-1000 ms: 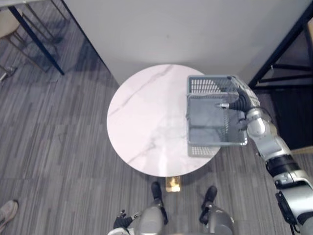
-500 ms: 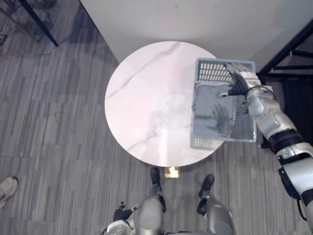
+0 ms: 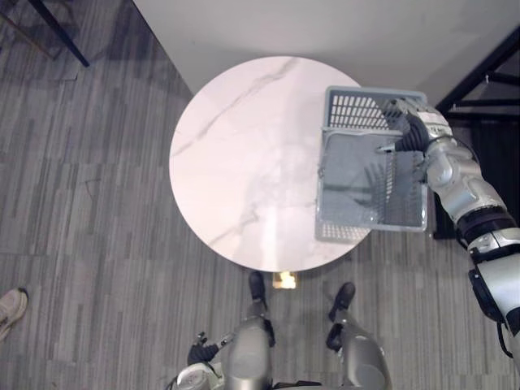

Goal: Pick vegetable in the basket

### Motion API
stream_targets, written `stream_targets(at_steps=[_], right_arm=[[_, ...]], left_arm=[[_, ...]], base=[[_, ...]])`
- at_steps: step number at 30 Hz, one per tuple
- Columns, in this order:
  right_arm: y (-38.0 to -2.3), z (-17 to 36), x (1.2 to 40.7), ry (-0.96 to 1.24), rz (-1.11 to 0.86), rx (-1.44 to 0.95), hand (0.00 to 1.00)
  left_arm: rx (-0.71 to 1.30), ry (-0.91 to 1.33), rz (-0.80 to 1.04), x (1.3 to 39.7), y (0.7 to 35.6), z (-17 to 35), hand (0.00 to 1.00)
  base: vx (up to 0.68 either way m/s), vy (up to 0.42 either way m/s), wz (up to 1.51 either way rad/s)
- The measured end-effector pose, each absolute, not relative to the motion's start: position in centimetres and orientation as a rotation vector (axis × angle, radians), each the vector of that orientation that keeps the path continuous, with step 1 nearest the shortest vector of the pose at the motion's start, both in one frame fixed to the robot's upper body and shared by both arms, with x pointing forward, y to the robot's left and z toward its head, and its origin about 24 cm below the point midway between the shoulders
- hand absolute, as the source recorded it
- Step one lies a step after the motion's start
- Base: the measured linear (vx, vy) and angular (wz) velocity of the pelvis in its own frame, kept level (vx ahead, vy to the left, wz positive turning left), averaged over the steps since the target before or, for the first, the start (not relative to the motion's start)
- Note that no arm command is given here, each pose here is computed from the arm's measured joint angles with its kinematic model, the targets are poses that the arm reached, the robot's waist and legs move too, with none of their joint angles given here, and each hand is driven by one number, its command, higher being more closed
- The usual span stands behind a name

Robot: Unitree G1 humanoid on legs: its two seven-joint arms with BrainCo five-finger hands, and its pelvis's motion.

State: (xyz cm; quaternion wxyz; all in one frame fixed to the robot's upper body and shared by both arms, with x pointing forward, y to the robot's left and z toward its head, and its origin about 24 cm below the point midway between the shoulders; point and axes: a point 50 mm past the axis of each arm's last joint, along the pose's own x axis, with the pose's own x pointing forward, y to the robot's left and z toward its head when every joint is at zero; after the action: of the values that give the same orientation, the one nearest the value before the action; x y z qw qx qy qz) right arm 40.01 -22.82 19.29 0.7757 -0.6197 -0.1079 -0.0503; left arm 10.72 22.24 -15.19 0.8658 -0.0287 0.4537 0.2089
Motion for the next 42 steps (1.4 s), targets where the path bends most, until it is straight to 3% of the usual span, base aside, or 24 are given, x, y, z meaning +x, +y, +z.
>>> stream_targets(at_steps=[13,14,33,42], right_arm=[[-23.4,19.0,39.9,-0.211,-0.112,-1.387,0.0],[-23.5,18.9,39.9,-0.206,-0.113,-1.387,1.0],[-24.6,19.5,39.9,-0.201,-0.19,-1.363,1.0],[-23.6,18.4,40.2,-0.165,-0.109,-1.426,1.0]], left_arm=[[-0.049,0.931,0.422,11.1,22.0,-15.0,0.0],[-0.049,0.931,0.422,11.1,22.0,-15.0,0.0],[-0.04,0.934,0.413,11.2,21.7,-15.1,0.0],[-0.027,0.959,0.412,11.0,21.8,-15.2,0.0]], base=[[0.01,0.001,0.0],[0.0,0.0,0.0],[0.0,0.0,0.0],[0.0,0.0,0.01]])
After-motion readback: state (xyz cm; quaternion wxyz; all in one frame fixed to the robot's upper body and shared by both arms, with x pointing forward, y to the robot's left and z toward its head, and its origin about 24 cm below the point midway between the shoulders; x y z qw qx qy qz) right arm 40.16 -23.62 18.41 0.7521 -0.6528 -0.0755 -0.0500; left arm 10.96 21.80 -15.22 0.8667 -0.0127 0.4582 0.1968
